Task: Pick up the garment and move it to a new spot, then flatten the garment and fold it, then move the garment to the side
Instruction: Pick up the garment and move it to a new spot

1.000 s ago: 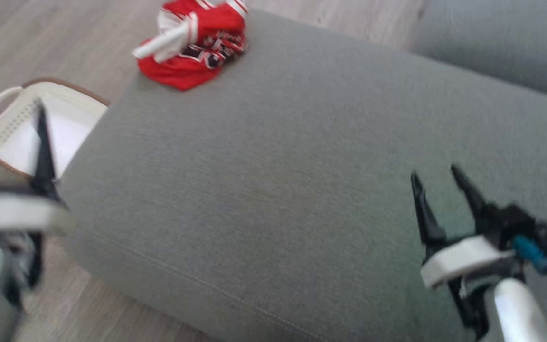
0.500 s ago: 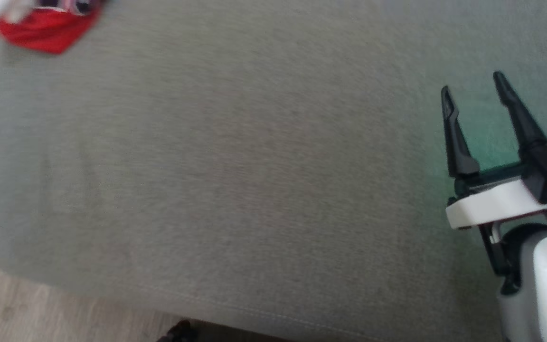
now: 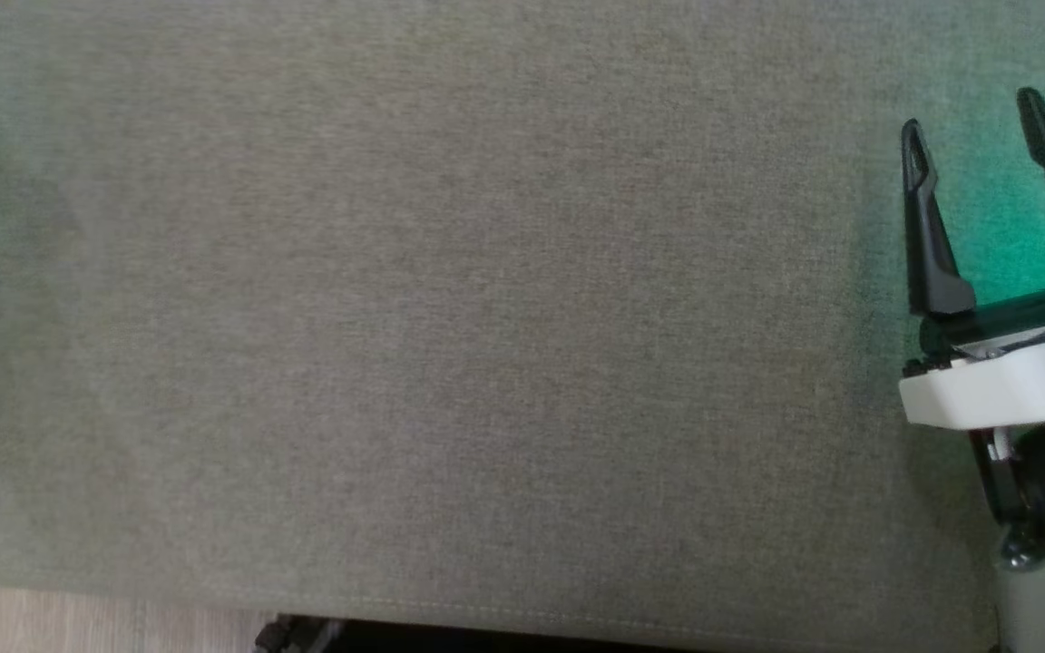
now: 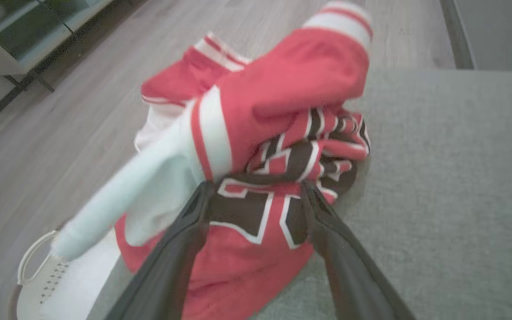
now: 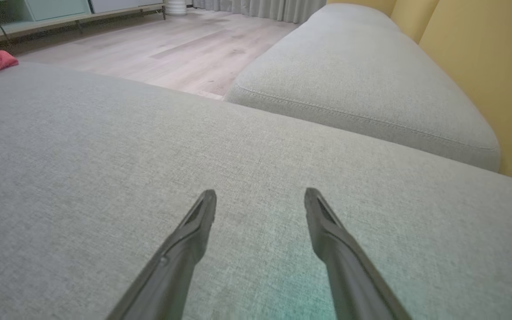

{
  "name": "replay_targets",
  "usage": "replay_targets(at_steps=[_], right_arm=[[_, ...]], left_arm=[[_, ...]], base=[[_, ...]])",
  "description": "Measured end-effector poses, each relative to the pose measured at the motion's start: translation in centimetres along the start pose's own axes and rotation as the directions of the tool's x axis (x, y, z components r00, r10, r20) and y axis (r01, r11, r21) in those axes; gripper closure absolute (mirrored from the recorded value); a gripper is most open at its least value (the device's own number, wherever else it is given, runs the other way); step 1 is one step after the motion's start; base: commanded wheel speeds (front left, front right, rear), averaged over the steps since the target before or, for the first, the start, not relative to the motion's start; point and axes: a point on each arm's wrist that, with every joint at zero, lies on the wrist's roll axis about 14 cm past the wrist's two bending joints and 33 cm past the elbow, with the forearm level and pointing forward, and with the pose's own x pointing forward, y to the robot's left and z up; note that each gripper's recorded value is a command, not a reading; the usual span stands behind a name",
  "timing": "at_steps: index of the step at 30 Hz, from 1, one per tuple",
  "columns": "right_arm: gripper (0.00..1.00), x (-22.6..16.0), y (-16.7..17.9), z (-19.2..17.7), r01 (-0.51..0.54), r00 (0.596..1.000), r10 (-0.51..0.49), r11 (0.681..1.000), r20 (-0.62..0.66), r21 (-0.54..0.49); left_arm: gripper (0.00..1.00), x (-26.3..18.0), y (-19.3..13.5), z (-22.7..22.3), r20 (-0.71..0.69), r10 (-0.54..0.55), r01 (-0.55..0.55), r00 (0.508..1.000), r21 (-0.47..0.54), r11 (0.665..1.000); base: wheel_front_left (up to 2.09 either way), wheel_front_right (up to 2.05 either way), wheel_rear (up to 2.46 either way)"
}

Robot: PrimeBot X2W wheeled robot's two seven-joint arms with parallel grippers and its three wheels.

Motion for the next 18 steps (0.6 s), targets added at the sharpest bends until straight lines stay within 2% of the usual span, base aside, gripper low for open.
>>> replay_targets(at_steps=[5, 6, 7, 8, 14, 18], right_arm=[[0.00, 0.0, -0.7, -1.3, 0.018, 0.999, -0.018, 1.000, -0.031, 0.001], [0.00, -0.1, -0.8, -1.4, 0.022, 0.999, -0.022, 1.000, -0.034, 0.000], [0.00, -0.1, -0.9, -1.3, 0.023, 0.999, -0.023, 1.000, -0.031, -0.001], [0.00, -0.1, -0.9, -1.2, 0.024, 0.999, -0.024, 1.000, -0.028, -0.002], [0.00, -0.2, -1.0, -0.1, 0.028, 1.000, -0.028, 1.000, 0.006, -0.005], [0.00, -0.8, -0.8, 0.8, 0.032, 0.999, -0.032, 0.999, 0.034, 0.003]], left_arm=[[0.00, 1.2, -1.4, -4.7, -0.154, -0.027, 0.024, 0.988, -0.026, 0.999], [0.53, 1.3, -1.9, -5.2, -0.173, -0.040, 0.032, 0.984, -0.046, 0.998], [0.72, 1.4, -1.9, -5.0, -0.172, -0.044, 0.035, 0.984, -0.052, 0.998], [1.00, 1.4, -1.9, -4.8, -0.172, -0.043, 0.034, 0.984, -0.054, 0.998], [1.00, 0.7, -1.7, -3.7, -0.133, -0.050, 0.049, 0.990, -0.011, 0.999], [1.00, -0.3, -0.6, -0.5, -0.044, -0.046, 0.047, 0.998, 0.029, 0.998]], base=[[0.00, 0.00, 0.00], [0.00, 0.00, 0.00], [0.00, 0.00, 0.00], [0.00, 0.00, 0.00], [0.00, 0.00, 0.00], [0.00, 0.00, 0.00]])
